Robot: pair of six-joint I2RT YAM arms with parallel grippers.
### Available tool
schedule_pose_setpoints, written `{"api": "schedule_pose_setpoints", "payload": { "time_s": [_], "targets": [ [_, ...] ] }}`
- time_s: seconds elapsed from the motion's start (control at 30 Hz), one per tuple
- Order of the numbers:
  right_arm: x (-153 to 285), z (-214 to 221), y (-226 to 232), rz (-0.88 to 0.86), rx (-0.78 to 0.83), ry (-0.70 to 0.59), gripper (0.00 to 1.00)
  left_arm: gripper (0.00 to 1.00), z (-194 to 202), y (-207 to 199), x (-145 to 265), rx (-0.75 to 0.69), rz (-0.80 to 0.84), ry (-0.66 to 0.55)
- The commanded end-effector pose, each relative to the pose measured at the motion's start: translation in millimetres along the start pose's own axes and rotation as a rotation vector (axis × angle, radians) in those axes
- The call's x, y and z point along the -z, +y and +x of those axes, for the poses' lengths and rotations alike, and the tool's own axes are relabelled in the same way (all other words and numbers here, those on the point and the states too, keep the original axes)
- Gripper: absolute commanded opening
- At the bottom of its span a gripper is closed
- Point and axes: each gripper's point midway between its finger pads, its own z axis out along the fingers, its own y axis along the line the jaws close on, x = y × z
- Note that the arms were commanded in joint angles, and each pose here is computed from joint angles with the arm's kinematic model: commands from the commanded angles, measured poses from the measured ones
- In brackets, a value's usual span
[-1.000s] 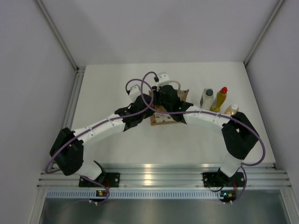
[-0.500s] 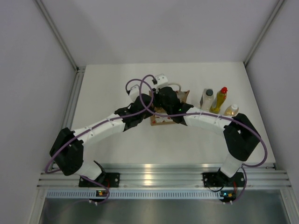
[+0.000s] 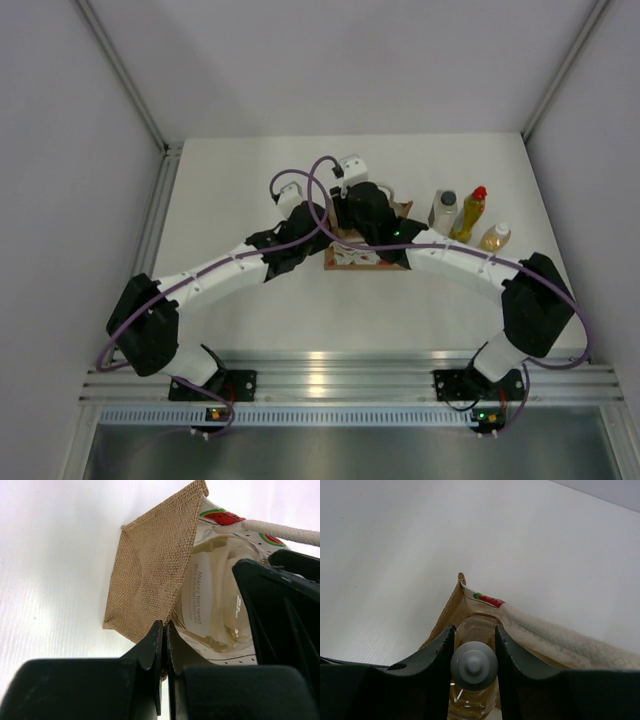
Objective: Take the personal care products out of the canvas bag
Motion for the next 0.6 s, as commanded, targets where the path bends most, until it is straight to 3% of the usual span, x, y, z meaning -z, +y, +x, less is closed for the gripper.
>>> {"api": "schedule_pose_setpoints", "payload": {
  "time_s": [0.0,0.57],
  "targets": [
    [41.2,-115.3,3.3,-0.033,-0.107,-0.283,0.00,0.00,-1.9,-2.3,1.9,0.009,0.005,0.000],
    [93.9,-174.4,-5.9,-0.078,-0.138,-0.369,0.00,0.00,-4.8,-8.5,2.9,0.018,0.018,0.000]
  ]
}}
